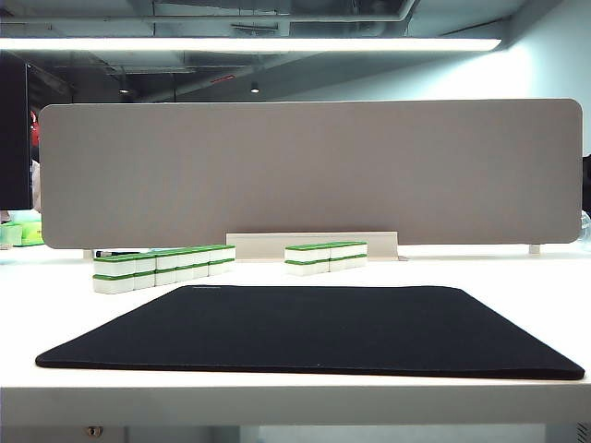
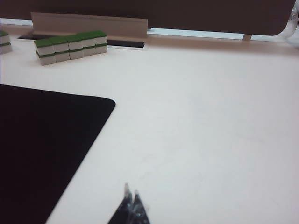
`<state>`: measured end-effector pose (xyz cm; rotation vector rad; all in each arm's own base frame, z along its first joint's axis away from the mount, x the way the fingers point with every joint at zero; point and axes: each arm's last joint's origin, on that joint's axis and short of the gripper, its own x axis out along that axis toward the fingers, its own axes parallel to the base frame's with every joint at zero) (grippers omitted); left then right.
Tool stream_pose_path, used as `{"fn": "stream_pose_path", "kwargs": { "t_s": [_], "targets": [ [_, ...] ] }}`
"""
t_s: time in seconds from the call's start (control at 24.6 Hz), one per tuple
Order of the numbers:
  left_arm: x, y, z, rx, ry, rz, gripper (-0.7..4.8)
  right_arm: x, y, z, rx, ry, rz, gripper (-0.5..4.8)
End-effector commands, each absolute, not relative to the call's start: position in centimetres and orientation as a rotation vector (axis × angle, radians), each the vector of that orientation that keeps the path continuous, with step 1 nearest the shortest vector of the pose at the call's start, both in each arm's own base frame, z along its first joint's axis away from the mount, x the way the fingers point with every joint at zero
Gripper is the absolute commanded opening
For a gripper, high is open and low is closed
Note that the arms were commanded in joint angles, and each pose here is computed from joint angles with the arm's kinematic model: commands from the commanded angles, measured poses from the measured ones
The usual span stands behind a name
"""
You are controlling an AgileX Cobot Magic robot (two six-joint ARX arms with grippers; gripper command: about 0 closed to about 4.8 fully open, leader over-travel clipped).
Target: Take a mahjong tile from the mahjong wall and then place it on the table close to you.
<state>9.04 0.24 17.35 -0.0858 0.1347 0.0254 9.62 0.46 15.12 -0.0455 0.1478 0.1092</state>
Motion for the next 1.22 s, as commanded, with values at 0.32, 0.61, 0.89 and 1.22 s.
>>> {"fn": "stream_pose_path", "kwargs": {
  "t_s": [0.32, 0.61, 0.89, 1.22],
  "targets": [
    [8.2, 0.1, 20.3, -0.089, 0.077, -0.018, -0.02, 8.9, 0.4, 18.9, -0.027, 0.017, 0.093, -0.01],
    [8.2, -0.1, 20.1, -0.094, 0.112, -0.090, -0.02, 8.2, 0.4, 20.7, -0.021, 0.008, 0.094, -0.01],
    [8.2, -0.2, 20.0, -0.095, 0.119, -0.106, -0.02, 7.6, 0.4, 22.2, -0.019, -0.016, 0.098, -0.01],
    [8.6, -0.2, 19.8, -0.098, 0.151, -0.106, -0.02, 6.9, 0.4, 23.7, -0.020, -0.040, 0.116, -0.01]
  ]
}}
